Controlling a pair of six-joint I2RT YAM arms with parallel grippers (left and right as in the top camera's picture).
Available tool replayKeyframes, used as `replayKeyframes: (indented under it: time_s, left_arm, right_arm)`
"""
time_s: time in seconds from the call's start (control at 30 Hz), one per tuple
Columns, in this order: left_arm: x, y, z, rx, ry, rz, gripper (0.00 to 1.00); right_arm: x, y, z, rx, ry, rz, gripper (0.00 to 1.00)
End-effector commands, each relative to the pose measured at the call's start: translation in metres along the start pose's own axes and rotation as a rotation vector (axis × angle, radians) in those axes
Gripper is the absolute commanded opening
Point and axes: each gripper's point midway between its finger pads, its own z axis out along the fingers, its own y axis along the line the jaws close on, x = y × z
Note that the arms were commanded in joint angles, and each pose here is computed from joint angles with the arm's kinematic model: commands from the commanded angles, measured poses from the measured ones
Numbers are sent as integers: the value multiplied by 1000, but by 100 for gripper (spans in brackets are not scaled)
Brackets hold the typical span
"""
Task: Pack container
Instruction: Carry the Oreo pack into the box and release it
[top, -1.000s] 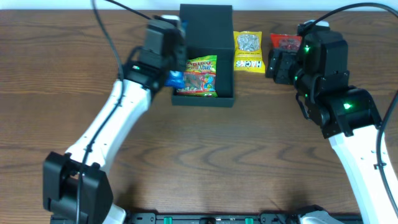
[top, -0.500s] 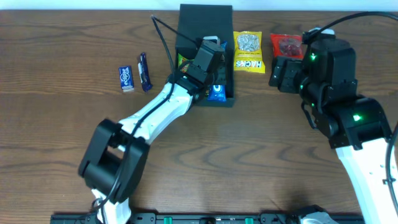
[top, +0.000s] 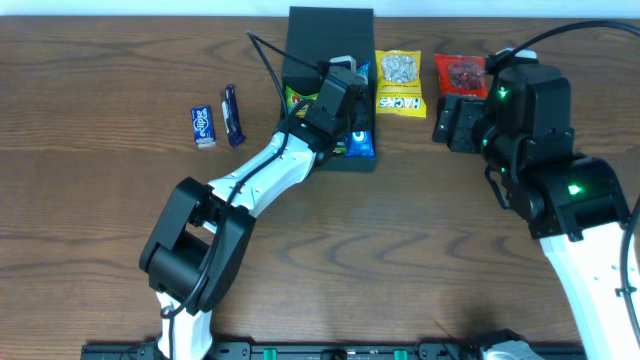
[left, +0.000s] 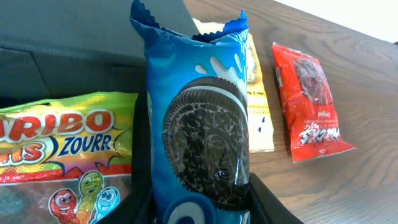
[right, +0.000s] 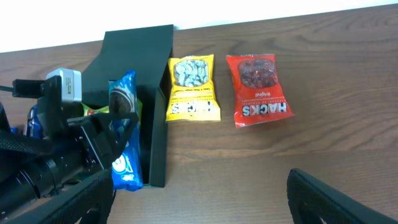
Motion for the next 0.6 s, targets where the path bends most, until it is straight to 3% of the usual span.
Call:
replayKeyframes:
  time_s: [0.0, 0.23, 0.4, 0.57]
  left_arm:
    - [-2, -8, 0, 38, 11, 4, 95]
    - [2, -27, -10, 144, 65, 48, 95]
    - [-25, -24, -43, 124, 12, 202, 95]
    - [-69, 0, -85, 18, -86, 230, 95]
  right_arm:
    - [-4, -4, -5, 9, -16, 2, 89]
    - [-5, -6, -5, 24, -20, 2, 89]
    - [-6, -9, -5, 39, -25, -5, 89]
    - [-13, -23, -6, 116, -60, 0, 91]
